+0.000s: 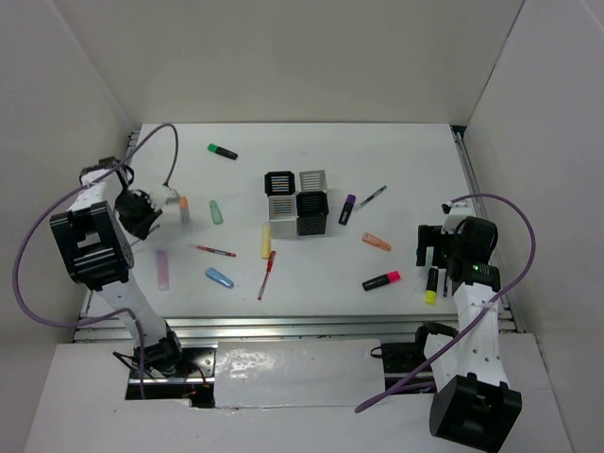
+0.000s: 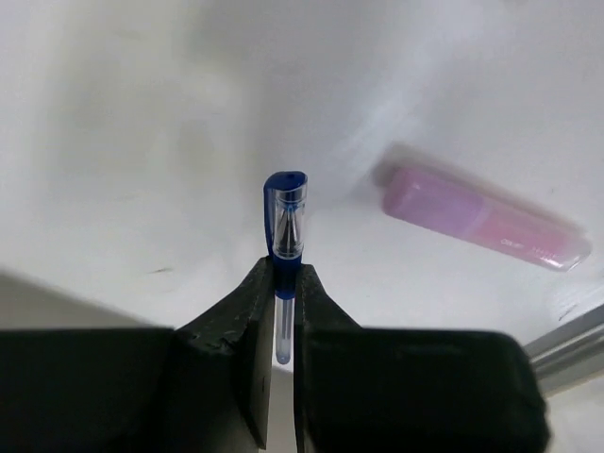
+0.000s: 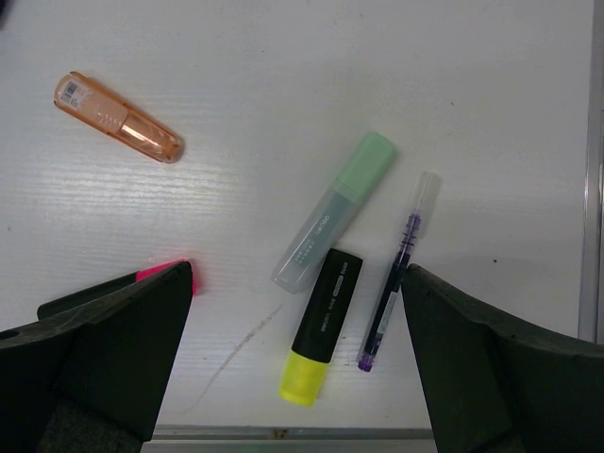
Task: Sort the stationery into containers
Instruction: Pick up the pen from the center of the board.
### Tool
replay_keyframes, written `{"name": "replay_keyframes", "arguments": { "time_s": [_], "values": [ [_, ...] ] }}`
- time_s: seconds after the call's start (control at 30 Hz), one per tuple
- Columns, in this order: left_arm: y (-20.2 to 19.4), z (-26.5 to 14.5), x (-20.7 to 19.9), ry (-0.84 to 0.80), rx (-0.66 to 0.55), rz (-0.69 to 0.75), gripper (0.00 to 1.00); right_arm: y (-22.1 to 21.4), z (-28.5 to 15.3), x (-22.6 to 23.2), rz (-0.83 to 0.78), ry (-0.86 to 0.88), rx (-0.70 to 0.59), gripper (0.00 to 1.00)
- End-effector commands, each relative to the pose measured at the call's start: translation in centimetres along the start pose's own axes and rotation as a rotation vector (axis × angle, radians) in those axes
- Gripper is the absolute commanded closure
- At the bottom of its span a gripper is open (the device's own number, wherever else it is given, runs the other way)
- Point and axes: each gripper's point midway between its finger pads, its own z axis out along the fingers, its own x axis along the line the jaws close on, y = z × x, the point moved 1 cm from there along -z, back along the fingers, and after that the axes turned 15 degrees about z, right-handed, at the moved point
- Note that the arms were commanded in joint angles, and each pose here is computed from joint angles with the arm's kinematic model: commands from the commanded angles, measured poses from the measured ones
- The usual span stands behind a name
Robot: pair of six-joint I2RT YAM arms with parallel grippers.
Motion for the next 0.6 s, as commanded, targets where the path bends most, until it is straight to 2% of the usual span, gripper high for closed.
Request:
{"name": "replay_keyframes", "arguments": {
  "time_s": [0.0, 0.03, 0.13, 0.17, 0.2, 0.23, 0.27, 0.33, 0.37, 0.43, 0.47, 0.5, 0.57],
  "values": [
    [5.1, -7.4, 2.7, 0.147, -0.26, -0.077, 1.0, 2.1, -0.9, 0.4, -0.008, 0.007, -0.067, 0.03],
    [6.9, -10.3, 4.3, 0.216, -0.349, -0.067, 1.0, 2.1, -0.9, 0.4, -0.008, 0.009, -0.069, 0.03],
    [10.2, -16.1, 5.2, 0.321, -0.515, -0.116, 1.0, 2.2, -1.0, 0.4, -0.006, 0.01, -0.073, 0.03],
    [12.5, -18.6, 4.9, 0.351, -0.64, -0.109, 1.0, 2.2, -1.0, 0.4, -0.006, 0.008, -0.074, 0.03],
    [13.7, -19.7, 4.6, 0.362, -0.713, -0.099, 1.0, 2.2, -1.0, 0.4, -0.005, 0.011, -0.073, 0.03],
    [15.6, -20.2, 3.5, 0.323, -0.837, -0.074, 1.0, 2.2, -0.9, 0.5, -0.005, 0.012, -0.073, 0.03],
    [16.9, -22.2, 2.1, 0.34, -0.908, -0.075, 1.0, 2.3, -1.0, 0.5, -0.004, 0.013, -0.076, 0.03],
    [19.5, -22.7, 2.0, 0.385, -1.026, -0.017, 1.0, 2.2, -0.9, 0.4, -0.001, 0.008, -0.074, 0.03],
    [21.1, -24.7, 0.3, 0.37, -1.107, -0.038, 1.0, 2.3, -0.9, 0.3, -0.001, 0.007, -0.075, 0.03],
    [24.3, -25.3, -0.3, 0.417, -1.218, 0.076, 1.0, 2.2, -0.8, 0.3, -0.001, 0.005, -0.072, 0.03],
    [25.4, -26.7, -1.6, 0.417, -1.277, 0.047, 1.0, 2.1, -0.8, 0.3, 0.0, 0.007, -0.071, 0.03],
    [27.2, -25.3, -2.8, 0.381, -1.312, 0.066, 1.0, 2.2, -0.8, 0.3, -0.001, 0.006, -0.07, 0.03],
    [29.6, -27.4, -3.9, 0.459, -1.404, 0.175, 1.0, 2.1, -0.7, 0.3, 0.001, 0.005, -0.063, 0.03]
  ]
}}
